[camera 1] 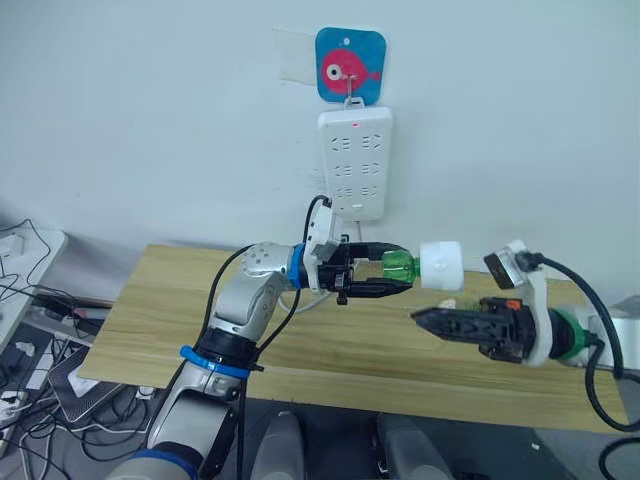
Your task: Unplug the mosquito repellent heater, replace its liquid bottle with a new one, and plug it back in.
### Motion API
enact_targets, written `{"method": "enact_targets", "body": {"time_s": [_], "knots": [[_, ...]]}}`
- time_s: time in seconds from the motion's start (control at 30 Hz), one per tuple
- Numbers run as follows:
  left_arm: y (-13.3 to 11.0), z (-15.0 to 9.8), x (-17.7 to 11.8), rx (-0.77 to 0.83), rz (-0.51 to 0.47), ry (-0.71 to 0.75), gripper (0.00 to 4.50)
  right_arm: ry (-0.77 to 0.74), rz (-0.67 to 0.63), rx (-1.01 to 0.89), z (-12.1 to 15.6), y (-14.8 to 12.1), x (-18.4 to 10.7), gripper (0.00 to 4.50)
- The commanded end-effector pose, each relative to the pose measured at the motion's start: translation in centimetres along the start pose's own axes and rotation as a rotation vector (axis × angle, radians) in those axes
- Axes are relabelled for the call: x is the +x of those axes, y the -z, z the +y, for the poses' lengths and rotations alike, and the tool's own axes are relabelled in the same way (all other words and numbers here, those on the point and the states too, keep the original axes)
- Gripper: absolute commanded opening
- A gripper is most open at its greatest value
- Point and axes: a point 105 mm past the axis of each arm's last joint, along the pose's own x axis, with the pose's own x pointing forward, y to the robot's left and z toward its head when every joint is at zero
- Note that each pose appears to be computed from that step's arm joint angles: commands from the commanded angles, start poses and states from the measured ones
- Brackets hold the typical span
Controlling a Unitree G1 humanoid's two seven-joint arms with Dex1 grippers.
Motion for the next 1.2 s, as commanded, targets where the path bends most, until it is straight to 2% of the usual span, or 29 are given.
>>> {"method": "enact_targets", "body": {"time_s": [0.03,0.2,0.27,0.33,0.47,0.57,0.63,0.77,0.9,1.07,1.2], "knots": [[-1.4,0.2,0.1,0.039,-0.035,0.006,2.24,-0.014,0.051,-0.003,1.5,0.9,-1.3,4.47],[-1.4,0.1,-0.1,0.033,-0.026,0.02,2.24,0.249,-0.091,-0.044,-2.1,-1.5,-4.9,4.47],[-1.3,-0.2,-0.2,0.023,-0.019,0.034,2.24,0.328,-0.188,-0.074,-3.5,-3.4,-6.2,4.1],[-1.2,-0.5,-0.3,0.008,-0.01,0.053,2.24,0.392,-0.253,-0.108,-4.6,-4.8,-7.1,3.51],[-1.0,-0.9,-0.4,-0.016,0.012,0.091,2.24,0.467,-0.345,-0.161,-6.2,-7.6,-8.1,1.98],[-0.9,-1.1,-0.5,-0.049,0.026,0.123,2.24,0.467,-0.383,-0.201,-6.9,-9.6,-7.7,0.83],[-1.0,-1.3,-0.5,-0.072,0.027,0.133,2.24,0.421,-0.395,-0.209,-6.7,-10.5,-6.5,0.09],[-1.0,-1.5,-0.6,-0.09,0.039,0.14,2.24,0.324,-0.379,-0.216,-5.8,-10.9,-3.7,0.04],[-1.3,-1.1,-0.8,-0.114,0.028,0.109,2.24,0.217,-0.285,-0.219,-4.3,-8.9,-0.9,0.04],[-1.7,-0.1,-0.8,-0.151,0.002,0.042,2.24,0.137,-0.202,-0.193,-2.6,-5.7,0.7,0.04],[-1.1,0.4,-0.9,-0.144,0.033,0.009,2.24,0.083,-0.195,-0.181,-0.8,-4.9,1.3,0.04]]}}
